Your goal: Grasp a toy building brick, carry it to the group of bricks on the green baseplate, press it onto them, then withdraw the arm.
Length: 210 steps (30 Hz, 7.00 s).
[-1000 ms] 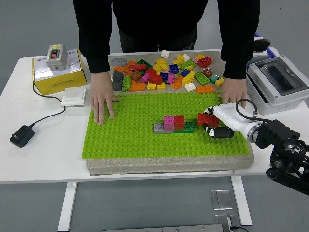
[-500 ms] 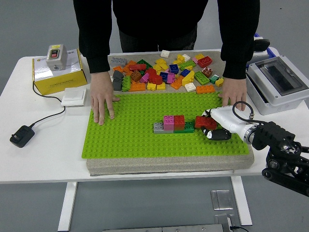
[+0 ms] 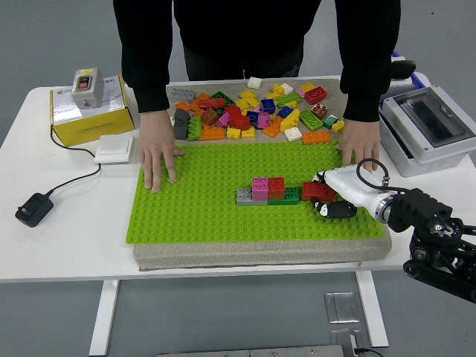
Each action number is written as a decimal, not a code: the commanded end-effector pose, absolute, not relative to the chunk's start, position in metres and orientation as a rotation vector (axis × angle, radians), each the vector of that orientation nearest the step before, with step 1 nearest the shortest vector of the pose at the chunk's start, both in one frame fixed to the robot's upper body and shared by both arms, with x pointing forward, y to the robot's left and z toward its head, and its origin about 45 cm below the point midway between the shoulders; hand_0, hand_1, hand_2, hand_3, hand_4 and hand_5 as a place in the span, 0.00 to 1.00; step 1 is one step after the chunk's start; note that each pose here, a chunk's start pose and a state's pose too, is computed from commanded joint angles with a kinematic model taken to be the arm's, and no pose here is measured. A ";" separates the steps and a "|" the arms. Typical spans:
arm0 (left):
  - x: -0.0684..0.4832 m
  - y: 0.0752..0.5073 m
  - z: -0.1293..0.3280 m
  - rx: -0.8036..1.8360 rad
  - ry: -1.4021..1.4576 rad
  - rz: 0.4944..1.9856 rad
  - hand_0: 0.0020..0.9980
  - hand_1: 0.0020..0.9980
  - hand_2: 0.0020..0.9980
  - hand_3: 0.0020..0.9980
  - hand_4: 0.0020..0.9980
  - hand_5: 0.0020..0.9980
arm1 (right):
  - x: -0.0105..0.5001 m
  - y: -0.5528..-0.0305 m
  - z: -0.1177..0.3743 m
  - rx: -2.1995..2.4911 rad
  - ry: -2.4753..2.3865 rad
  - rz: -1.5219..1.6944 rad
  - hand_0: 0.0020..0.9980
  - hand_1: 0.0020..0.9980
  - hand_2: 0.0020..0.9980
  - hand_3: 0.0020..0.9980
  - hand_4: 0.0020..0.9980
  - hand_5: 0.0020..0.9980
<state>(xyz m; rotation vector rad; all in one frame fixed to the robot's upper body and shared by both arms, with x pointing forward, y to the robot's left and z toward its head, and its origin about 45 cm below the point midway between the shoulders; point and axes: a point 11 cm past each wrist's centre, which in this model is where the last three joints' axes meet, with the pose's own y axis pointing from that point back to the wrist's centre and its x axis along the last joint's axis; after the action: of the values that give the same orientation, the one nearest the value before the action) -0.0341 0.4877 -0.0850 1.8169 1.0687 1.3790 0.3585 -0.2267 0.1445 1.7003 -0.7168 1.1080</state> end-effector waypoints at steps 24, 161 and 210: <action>-0.033 0.489 -0.085 1.815 1.068 1.383 0.68 0.66 0.48 0.66 0.11 0.66 | 0.360 -0.220 0.142 1.689 -0.689 1.133 0.11 0.17 0.65 0.65 0.41 0.43; -0.031 0.490 -0.084 1.825 1.056 1.394 0.67 0.65 0.47 0.62 0.06 0.65 | 0.357 -0.231 0.190 1.674 -0.785 1.211 0.12 0.19 0.76 0.79 0.58 0.49; -0.032 0.490 -0.084 1.824 1.051 1.393 0.67 0.64 0.47 0.62 0.06 0.65 | 0.345 -0.220 0.156 1.719 -0.718 1.145 0.12 0.18 0.70 0.66 0.00 0.47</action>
<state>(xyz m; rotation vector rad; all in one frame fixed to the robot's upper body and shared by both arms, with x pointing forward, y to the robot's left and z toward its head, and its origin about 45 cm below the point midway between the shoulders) -0.0320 0.4901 -0.0839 1.8241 1.0510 1.3934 0.3452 -0.2200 0.1557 1.7194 -0.7177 1.1450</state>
